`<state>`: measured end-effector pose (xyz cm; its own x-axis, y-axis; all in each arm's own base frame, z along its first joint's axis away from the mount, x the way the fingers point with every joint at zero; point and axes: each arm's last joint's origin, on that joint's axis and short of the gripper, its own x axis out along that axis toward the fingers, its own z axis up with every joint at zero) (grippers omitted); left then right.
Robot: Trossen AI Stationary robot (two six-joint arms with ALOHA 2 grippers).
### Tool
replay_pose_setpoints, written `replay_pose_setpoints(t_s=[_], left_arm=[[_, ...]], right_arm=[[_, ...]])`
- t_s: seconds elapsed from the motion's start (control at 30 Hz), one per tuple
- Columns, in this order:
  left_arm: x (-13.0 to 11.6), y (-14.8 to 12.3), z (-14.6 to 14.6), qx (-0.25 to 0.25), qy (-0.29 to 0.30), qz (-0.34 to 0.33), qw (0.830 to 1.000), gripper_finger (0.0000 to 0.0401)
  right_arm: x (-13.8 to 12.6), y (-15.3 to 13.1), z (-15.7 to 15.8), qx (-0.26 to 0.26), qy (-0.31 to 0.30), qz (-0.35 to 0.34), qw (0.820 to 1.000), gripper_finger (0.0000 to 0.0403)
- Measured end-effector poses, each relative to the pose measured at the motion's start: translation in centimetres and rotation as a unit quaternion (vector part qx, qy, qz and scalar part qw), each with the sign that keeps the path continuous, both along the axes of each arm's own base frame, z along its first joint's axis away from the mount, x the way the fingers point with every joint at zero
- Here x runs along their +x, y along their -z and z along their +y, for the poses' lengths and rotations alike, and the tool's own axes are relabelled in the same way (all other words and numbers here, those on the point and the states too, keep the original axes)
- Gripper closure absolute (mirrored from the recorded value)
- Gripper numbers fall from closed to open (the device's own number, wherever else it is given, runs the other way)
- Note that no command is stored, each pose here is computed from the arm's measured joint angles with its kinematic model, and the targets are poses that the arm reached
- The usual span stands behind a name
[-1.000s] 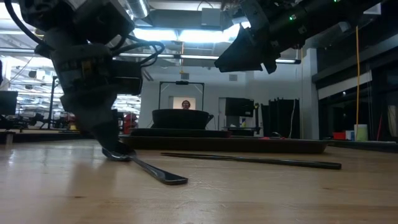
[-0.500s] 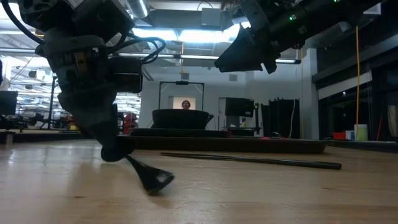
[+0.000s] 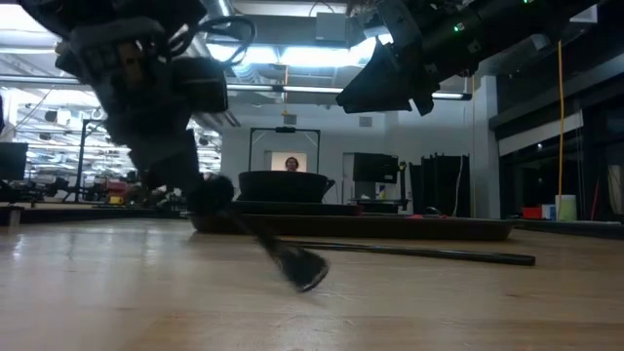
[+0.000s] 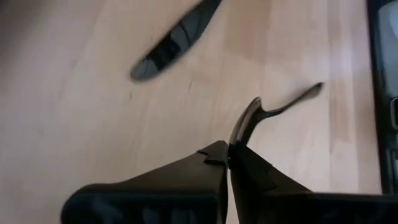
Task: Set up tray
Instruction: Put the black spoon on the red table napkin to the left of the black fork
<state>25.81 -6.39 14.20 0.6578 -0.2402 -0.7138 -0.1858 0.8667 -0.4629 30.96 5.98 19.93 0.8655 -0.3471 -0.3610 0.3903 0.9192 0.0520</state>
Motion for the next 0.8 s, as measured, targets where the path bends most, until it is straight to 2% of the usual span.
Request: replay_pose_setpoints(t_s=[0.43,0.63,0.8], left_arm=[[-1.3,-4.0,3.0,0.059,-0.020,-0.065,0.996,0.0399],[-2.0,-5.7,4.6,0.103,-0.041,-0.098,0.989,0.0399],[-2.7,-6.5,6.4,0.138,-0.081,-0.104,0.982,0.0399]], right_arm=[[0.0,0.0,0.0,0.001,0.004,-0.002,1.000,0.0279],[0.0,0.0,0.0,0.009,0.008,-0.006,1.000,0.0279],[0.3,-0.7,0.0,-0.036,0.002,-0.026,0.999,0.0279]])
